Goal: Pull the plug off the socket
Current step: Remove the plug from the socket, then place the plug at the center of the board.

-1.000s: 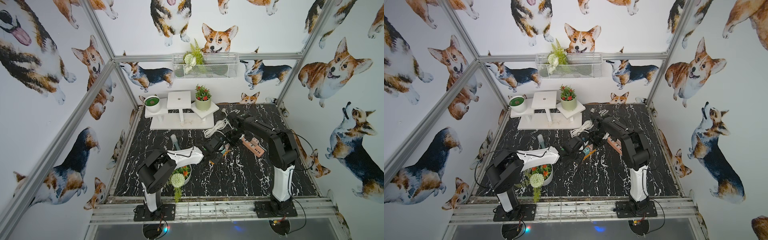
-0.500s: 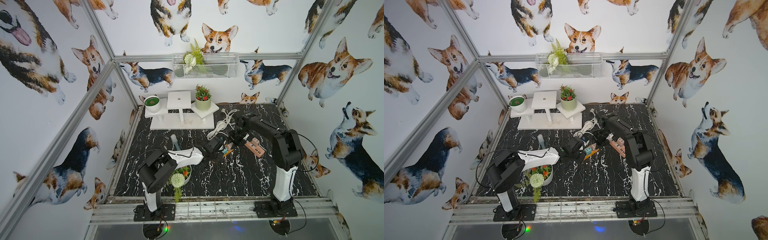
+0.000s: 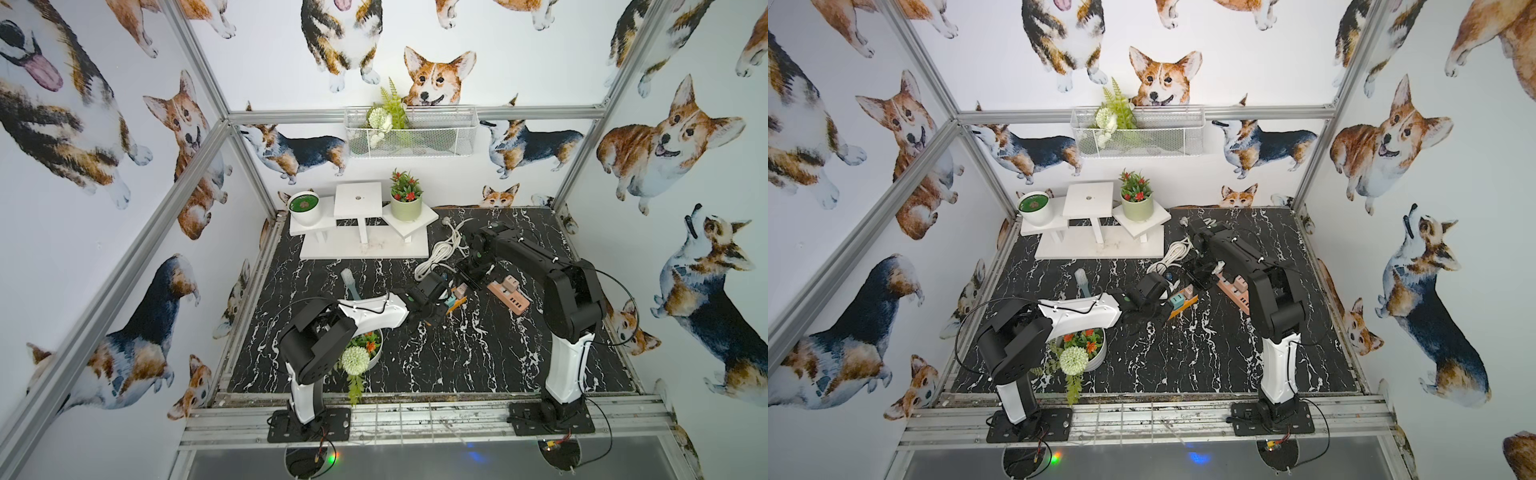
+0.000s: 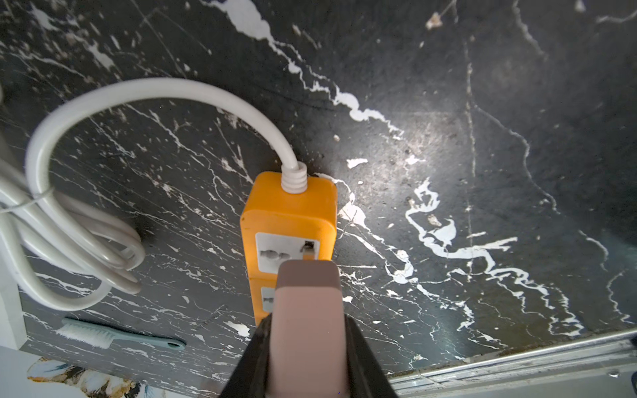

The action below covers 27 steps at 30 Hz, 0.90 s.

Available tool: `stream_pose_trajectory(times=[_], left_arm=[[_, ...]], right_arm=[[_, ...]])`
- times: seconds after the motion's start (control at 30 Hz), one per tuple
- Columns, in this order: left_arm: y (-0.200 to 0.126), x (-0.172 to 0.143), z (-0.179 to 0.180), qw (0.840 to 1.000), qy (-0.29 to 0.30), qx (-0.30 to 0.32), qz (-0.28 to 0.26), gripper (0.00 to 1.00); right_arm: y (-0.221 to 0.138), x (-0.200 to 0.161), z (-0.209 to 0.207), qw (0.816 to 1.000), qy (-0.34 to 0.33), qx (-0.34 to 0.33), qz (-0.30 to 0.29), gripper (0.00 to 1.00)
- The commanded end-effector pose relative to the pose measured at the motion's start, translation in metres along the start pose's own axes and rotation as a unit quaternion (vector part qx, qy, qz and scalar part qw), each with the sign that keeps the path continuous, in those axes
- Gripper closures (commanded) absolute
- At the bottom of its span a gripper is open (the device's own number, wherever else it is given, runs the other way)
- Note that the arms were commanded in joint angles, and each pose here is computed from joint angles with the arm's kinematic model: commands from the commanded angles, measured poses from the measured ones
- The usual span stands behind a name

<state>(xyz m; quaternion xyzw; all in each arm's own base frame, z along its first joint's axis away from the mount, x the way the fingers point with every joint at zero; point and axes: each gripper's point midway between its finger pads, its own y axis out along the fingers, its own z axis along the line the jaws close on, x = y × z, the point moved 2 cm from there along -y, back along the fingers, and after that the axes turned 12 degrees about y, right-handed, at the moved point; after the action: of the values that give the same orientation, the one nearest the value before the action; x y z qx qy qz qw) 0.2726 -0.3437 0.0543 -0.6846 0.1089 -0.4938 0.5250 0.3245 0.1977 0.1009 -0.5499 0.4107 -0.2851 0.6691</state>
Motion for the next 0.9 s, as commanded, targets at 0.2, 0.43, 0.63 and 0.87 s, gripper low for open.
stream_pose_trajectory(times=[0.2,0.43,0.63,0.87], left_arm=[[-0.006,-0.079,-0.003,0.985,0.011,-0.008,0.171,0.88],[-0.009,-0.076,0.001,0.985,0.013,0.003,0.17,0.81],[-0.016,-0.07,0.004,0.987,0.013,0.012,0.163,0.7],[-0.023,-0.061,0.006,0.987,0.018,0.017,0.156,0.67]], right_arm=[[-0.038,0.007,0.009,0.999,-0.009,0.024,-0.036,1.0],[-0.07,0.008,0.009,0.997,-0.02,0.063,-0.044,1.0],[-0.092,0.009,0.007,0.985,-0.079,0.148,-0.045,1.0],[-0.099,0.02,-0.039,0.98,-0.077,0.175,-0.052,1.0]])
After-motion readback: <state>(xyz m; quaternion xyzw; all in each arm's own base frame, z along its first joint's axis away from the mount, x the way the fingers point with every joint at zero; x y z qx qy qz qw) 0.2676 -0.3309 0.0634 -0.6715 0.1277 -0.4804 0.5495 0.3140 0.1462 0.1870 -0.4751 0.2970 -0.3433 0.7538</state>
